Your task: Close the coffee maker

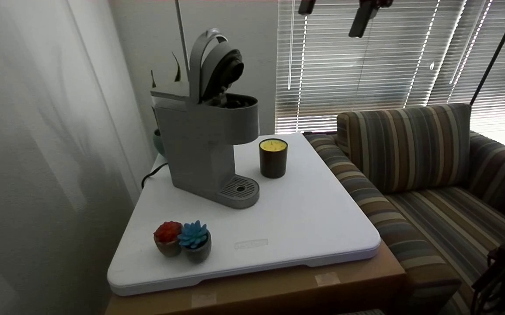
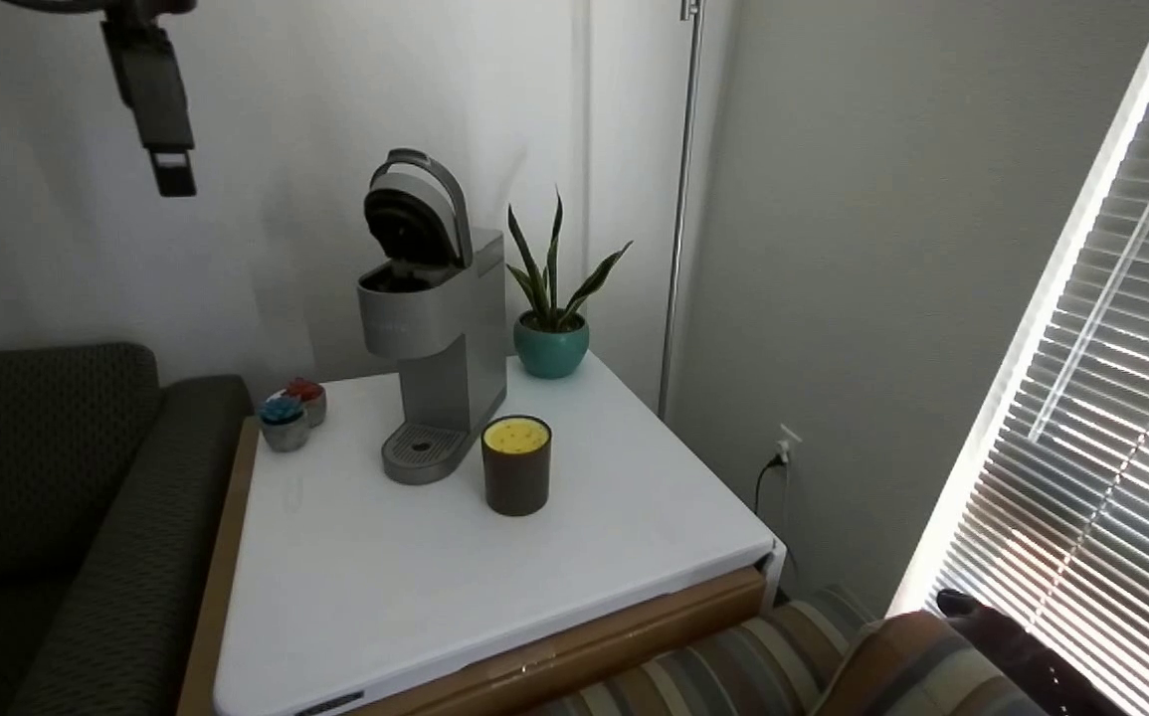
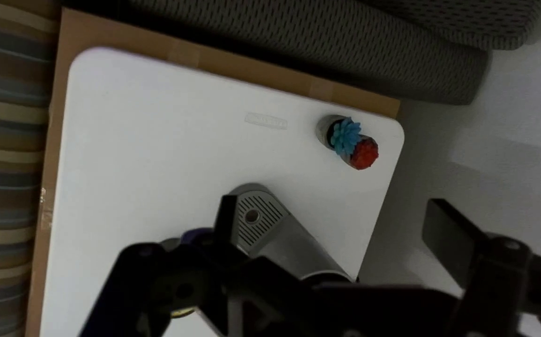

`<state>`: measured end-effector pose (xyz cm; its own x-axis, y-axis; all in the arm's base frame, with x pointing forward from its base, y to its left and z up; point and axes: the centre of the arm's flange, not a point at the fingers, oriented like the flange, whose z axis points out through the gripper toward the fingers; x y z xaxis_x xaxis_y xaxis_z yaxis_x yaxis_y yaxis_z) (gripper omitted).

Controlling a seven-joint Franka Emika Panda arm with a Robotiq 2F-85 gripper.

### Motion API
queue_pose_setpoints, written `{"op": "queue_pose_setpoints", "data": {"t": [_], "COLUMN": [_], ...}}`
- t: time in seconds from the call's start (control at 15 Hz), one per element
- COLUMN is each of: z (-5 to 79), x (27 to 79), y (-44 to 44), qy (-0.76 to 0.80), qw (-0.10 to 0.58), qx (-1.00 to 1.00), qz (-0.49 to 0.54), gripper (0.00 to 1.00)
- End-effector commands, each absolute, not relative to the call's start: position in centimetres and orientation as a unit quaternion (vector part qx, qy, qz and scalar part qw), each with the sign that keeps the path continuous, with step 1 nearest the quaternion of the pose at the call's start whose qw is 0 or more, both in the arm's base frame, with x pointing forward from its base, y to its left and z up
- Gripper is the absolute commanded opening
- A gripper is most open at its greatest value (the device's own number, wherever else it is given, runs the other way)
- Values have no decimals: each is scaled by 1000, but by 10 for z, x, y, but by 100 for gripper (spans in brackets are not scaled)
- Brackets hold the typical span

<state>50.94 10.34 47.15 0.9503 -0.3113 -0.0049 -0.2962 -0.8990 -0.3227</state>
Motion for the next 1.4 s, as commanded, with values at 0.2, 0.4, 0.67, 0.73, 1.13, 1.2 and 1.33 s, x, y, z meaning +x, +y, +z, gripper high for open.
{"op": "queue_pose_setpoints", "data": {"t": [0.2,0.4,0.67,0.73,1.13,1.2,1.33], "z": [468,472,473,477,501,502,504], "x": [538,536,552,561,632,642,662], "y": [107,108,104,101,79,77,74], "qy": [136,135,152,158,225,231,246], "qw": [166,167,149,143,154,163,186], "qx": [-976,-976,-976,-976,-958,-954,-945], "qz": [-29,-31,-38,-41,-87,-96,-113], "gripper": [100,100,100,100,100,100,100]}}
